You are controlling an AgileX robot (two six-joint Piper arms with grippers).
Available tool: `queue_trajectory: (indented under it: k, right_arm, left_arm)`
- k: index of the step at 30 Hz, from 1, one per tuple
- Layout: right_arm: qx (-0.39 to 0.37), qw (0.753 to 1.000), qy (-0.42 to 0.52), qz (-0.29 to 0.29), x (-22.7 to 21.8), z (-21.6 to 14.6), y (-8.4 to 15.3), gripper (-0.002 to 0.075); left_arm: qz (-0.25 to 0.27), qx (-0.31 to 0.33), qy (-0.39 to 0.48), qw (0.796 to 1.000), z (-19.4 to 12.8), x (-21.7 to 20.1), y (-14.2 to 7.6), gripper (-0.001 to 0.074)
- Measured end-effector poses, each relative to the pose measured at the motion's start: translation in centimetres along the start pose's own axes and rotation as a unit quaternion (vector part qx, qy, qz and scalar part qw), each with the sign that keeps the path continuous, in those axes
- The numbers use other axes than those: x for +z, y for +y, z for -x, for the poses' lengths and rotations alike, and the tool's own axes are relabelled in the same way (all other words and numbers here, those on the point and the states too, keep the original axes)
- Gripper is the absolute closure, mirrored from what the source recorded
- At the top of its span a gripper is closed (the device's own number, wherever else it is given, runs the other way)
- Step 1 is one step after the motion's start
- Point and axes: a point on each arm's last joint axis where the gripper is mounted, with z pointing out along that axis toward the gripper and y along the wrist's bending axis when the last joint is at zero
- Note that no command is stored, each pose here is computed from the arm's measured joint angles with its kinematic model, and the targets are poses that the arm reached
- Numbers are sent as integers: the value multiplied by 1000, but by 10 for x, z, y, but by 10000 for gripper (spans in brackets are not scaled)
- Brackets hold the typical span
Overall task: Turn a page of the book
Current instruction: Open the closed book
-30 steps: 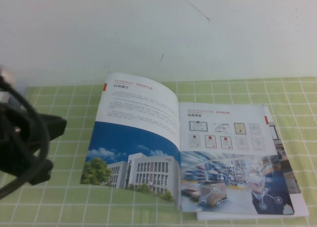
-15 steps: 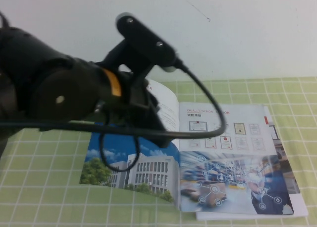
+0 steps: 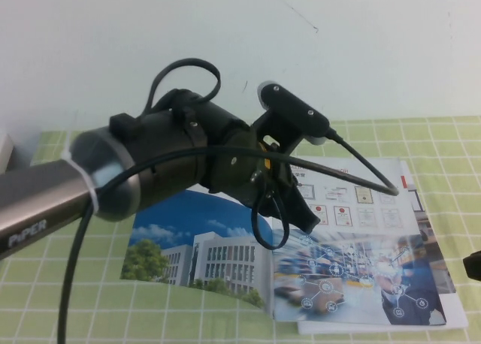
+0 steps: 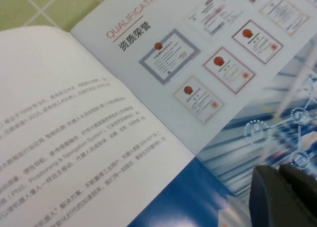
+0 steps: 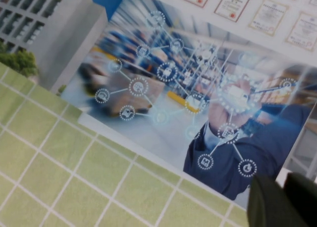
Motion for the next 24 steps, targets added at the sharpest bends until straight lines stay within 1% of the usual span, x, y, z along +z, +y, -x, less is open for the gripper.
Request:
queue_trajectory:
  k: [3, 7, 9, 10, 14, 16, 19, 24]
  right_arm:
    - [0, 1000, 5, 0, 4, 0, -2, 652]
    - [1, 1000, -3, -8, 5, 2, -4, 641]
    - [4, 1000, -8, -9, 5, 3, -4, 607]
    - [7, 1000, -12, -9, 5, 3, -4, 573]
    - [3, 1000, -19, -6, 5, 5, -4, 397]
    - [2, 1000, -18, -4, 6, 5, -4, 352]
    - [6, 1000, -14, -1, 9, 4, -5, 326]
    - [14, 1000, -1, 3, 16, 3, -8, 316]
  left_arm:
    - [7, -28, 17, 999, -6, 19, 10, 738]
    - [25, -77, 39, 996, -15, 36, 35, 738]
    - [29, -98, 46, 994, -20, 43, 46, 738]
    - [29, -110, 49, 992, -22, 46, 50, 738]
    - [25, -127, 65, 989, -29, 59, 54, 738]
    - [22, -127, 75, 989, -32, 67, 54, 738]
    - [18, -130, 89, 987, -37, 79, 53, 738]
    - [15, -133, 122, 984, -48, 94, 53, 738]
